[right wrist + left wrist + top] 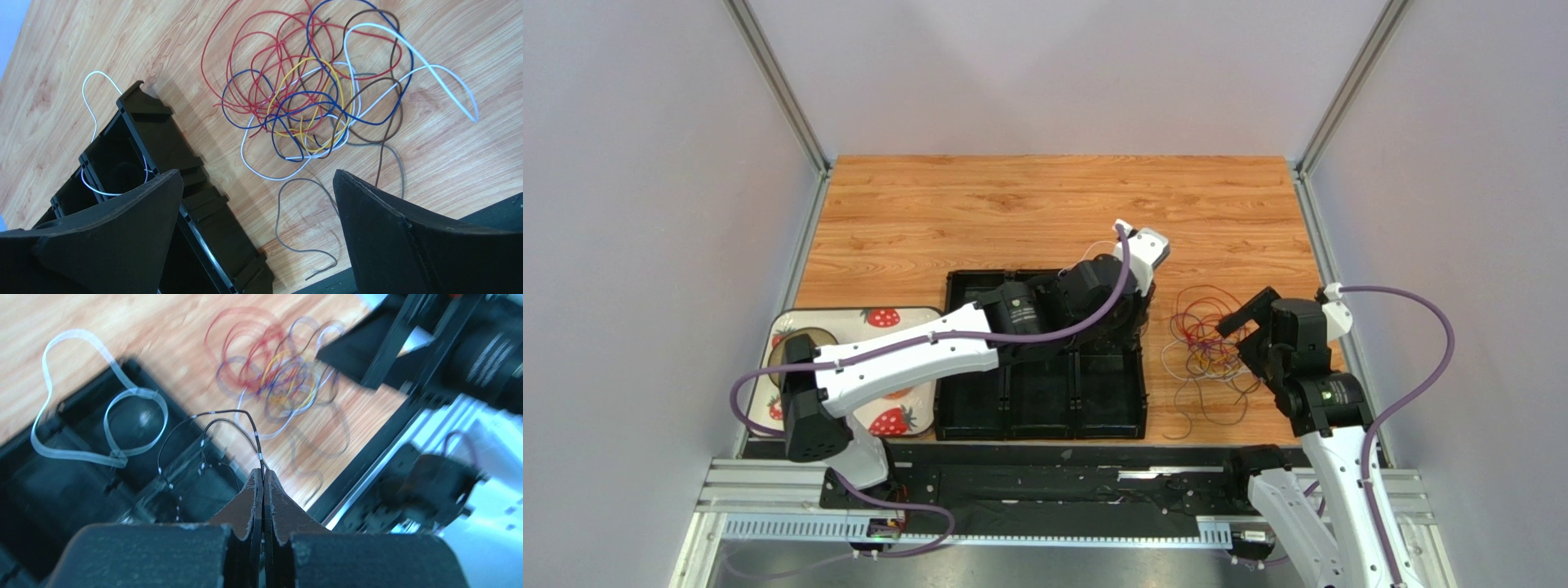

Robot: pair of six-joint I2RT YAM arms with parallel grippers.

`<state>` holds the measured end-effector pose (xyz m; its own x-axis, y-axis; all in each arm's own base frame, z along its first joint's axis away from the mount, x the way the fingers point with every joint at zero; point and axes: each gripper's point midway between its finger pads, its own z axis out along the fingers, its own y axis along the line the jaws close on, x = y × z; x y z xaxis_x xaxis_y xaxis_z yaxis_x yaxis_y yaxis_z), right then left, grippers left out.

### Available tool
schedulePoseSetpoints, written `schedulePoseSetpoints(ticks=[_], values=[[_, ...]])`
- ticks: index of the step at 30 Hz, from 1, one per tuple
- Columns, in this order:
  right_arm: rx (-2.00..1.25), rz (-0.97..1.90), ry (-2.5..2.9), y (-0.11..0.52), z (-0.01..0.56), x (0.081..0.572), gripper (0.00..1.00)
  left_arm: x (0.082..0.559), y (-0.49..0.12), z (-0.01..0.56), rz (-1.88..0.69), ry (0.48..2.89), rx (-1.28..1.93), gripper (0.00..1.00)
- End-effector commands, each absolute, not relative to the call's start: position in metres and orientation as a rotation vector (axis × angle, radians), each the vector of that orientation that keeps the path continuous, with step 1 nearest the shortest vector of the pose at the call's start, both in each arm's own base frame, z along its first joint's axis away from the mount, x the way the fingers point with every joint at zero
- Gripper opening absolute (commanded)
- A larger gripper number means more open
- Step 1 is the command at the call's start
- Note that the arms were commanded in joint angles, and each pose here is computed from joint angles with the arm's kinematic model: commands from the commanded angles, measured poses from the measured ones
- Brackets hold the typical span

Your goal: Untangle the cables

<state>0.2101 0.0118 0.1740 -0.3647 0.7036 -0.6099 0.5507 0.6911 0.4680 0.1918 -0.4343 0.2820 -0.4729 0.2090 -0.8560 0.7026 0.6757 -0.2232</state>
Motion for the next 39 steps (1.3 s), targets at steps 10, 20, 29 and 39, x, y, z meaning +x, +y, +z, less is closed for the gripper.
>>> schedulePoseSetpoints(ticks=[10, 20, 29, 39], values=[[0.880, 0.426, 2.060, 0.040, 0.176, 0.223, 0.95, 0.172, -0.428, 0.188, -0.734, 2.211, 0.673, 0.00], [0.844, 0.383, 2.091, 0.036, 0.174, 0.216, 0.95, 0.176, -0.442, 0.126, -0.642, 2.355, 0.640, 0.00], [0.838, 0.401, 2.126, 0.042, 0.163, 0.218, 0.95, 0.179, -0.427, 0.140, -0.577, 2.350, 0.622, 0.36], [0.848, 0.325, 2.143, 0.033, 0.159, 0.218, 0.92, 0.183, -0.411, 0.177, -0.496, 2.286, 0.565, 0.52]])
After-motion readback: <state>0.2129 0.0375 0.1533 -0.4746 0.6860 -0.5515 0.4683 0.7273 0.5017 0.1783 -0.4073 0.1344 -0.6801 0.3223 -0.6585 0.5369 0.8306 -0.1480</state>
